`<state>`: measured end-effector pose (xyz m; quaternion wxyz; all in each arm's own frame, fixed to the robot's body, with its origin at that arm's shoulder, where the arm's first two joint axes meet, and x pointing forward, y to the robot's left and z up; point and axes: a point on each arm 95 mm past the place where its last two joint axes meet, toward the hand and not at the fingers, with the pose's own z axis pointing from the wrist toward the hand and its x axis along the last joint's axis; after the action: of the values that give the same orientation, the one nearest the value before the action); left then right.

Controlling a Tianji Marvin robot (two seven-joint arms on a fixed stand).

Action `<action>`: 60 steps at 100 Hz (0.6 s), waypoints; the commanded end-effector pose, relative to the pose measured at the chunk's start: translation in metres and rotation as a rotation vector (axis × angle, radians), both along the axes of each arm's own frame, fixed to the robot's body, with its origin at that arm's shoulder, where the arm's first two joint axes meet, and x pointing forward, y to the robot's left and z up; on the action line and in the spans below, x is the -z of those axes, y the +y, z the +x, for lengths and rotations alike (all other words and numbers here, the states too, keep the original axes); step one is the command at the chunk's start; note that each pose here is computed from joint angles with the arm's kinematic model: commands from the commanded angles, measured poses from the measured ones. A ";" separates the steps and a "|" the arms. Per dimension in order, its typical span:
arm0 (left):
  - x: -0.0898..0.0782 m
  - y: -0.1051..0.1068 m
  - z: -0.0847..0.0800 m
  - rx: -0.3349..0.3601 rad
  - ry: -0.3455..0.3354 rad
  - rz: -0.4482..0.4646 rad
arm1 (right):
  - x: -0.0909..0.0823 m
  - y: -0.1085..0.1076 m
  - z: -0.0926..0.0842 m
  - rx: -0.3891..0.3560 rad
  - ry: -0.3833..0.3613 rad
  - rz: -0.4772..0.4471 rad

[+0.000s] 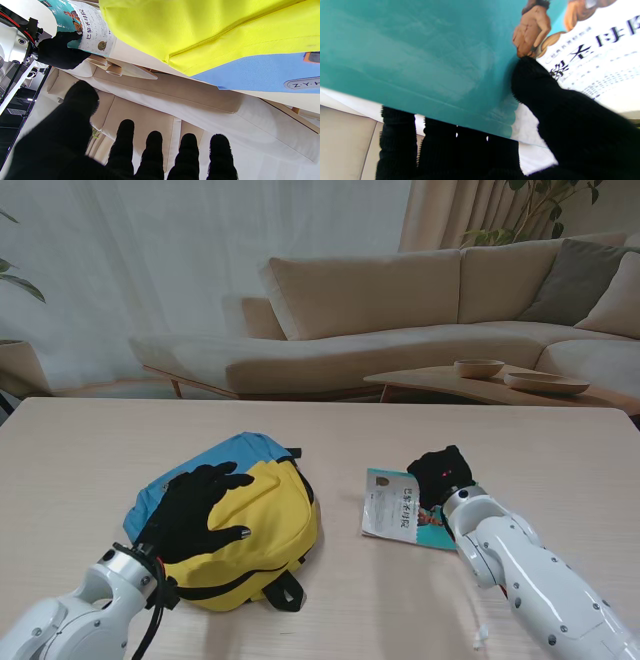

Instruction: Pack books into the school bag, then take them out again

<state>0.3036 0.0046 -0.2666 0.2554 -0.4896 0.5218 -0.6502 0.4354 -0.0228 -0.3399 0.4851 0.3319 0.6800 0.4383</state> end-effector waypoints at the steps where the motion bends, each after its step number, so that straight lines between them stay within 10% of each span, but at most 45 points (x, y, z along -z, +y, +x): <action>1: 0.001 -0.002 -0.002 0.004 0.015 0.002 | 0.015 0.002 -0.008 -0.003 0.056 -0.015; 60: 0.001 -0.001 -0.002 -0.002 0.008 0.004 | 0.019 0.005 -0.010 -0.008 0.087 -0.012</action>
<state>0.3039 0.0053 -0.2664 0.2602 -0.4883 0.5213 -0.6497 0.4350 -0.0209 -0.3442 0.4742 0.3375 0.6903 0.4297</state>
